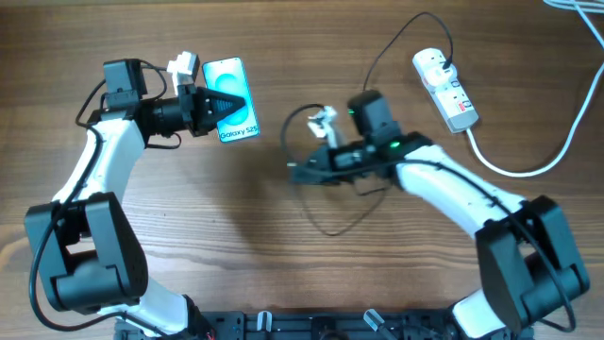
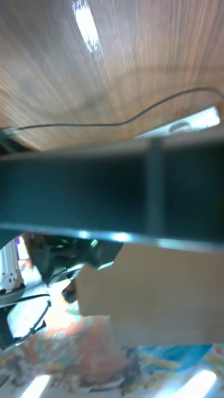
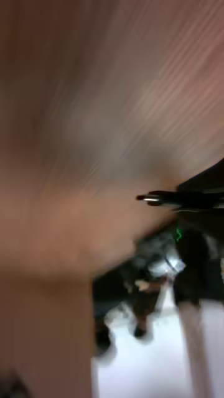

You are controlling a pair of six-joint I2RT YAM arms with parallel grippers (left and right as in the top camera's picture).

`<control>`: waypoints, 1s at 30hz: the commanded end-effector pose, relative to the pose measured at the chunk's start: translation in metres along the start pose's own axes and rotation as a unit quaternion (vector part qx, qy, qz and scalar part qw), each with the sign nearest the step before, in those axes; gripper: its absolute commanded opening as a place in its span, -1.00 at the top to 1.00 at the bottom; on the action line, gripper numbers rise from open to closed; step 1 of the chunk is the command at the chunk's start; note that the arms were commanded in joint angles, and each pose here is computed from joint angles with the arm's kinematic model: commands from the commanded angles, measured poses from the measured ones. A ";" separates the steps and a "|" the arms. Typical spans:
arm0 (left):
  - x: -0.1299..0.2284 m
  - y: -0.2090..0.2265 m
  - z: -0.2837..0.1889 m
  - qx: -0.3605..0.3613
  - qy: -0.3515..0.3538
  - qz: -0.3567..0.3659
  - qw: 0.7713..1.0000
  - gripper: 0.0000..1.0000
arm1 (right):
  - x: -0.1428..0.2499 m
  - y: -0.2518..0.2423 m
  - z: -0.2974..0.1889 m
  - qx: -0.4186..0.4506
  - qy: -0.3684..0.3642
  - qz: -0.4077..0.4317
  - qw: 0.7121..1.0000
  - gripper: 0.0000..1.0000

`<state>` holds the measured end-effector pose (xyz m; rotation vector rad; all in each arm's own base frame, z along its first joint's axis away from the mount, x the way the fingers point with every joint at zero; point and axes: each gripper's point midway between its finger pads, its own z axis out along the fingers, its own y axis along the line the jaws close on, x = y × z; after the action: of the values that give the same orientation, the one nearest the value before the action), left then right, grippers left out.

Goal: Plug charger to phone and switch on socket

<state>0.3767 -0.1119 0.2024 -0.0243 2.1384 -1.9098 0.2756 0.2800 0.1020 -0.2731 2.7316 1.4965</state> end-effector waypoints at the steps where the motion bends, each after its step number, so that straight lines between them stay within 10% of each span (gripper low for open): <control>1: -0.001 -0.004 -0.003 -0.014 -0.008 0.011 1.000 0.92 | -0.019 -0.093 -0.052 0.198 -0.058 -0.010 0.979 0.91; 7: -0.004 0.004 -0.003 -0.037 -0.017 0.009 0.999 0.92 | 0.002 -0.179 -0.125 0.451 -0.052 0.043 0.890 0.91; 14: 0.001 0.007 -0.001 -0.044 -0.013 -0.009 0.999 0.92 | 0.009 -0.185 -0.127 0.546 -0.062 0.024 0.835 0.91; 30: 0.002 0.009 -0.001 -0.048 -0.013 -0.019 0.999 0.92 | 0.024 -0.190 -0.098 0.517 -0.047 0.002 0.855 0.60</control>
<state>0.3798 -0.1073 0.1817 -0.1489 2.2505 -1.8075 0.2948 0.0931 -0.0022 -0.1365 2.9400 -0.1367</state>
